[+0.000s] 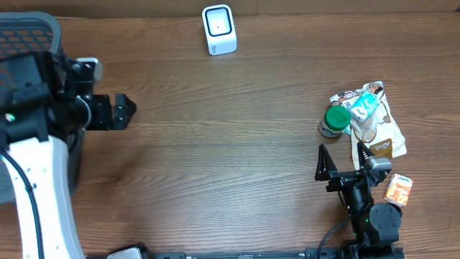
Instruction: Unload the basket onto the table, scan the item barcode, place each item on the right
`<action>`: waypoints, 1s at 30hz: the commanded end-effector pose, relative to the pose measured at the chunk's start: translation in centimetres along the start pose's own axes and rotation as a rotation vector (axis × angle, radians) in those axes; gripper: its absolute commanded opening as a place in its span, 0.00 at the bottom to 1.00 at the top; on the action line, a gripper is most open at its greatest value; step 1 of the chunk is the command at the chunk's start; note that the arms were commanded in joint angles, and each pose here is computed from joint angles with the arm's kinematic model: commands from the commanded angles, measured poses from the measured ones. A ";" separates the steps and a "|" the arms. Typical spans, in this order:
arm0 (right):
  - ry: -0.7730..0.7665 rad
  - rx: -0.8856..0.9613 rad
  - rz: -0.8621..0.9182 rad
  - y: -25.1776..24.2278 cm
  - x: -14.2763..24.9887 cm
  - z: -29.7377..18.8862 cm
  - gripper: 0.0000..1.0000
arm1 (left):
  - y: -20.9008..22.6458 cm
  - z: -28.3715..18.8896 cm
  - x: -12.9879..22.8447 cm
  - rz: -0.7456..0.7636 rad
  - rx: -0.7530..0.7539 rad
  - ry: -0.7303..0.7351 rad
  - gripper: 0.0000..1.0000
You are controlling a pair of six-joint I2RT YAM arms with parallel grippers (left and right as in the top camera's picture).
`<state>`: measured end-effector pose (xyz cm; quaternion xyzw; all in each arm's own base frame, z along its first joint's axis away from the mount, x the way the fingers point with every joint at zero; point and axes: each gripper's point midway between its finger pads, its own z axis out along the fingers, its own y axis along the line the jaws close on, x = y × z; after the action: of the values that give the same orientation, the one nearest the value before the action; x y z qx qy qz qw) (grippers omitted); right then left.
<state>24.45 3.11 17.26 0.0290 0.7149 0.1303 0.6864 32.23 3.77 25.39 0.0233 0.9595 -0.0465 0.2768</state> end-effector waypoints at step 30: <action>-0.003 -0.004 0.002 0.1 0.2 0.0 1.00 | -6.4 5.2 11.4 0.398 -0.080 -0.914 1.00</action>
<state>24.45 3.12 17.26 0.0289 0.7149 0.1304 0.6864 25.15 -2.66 15.21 0.1541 0.7267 0.0268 0.6689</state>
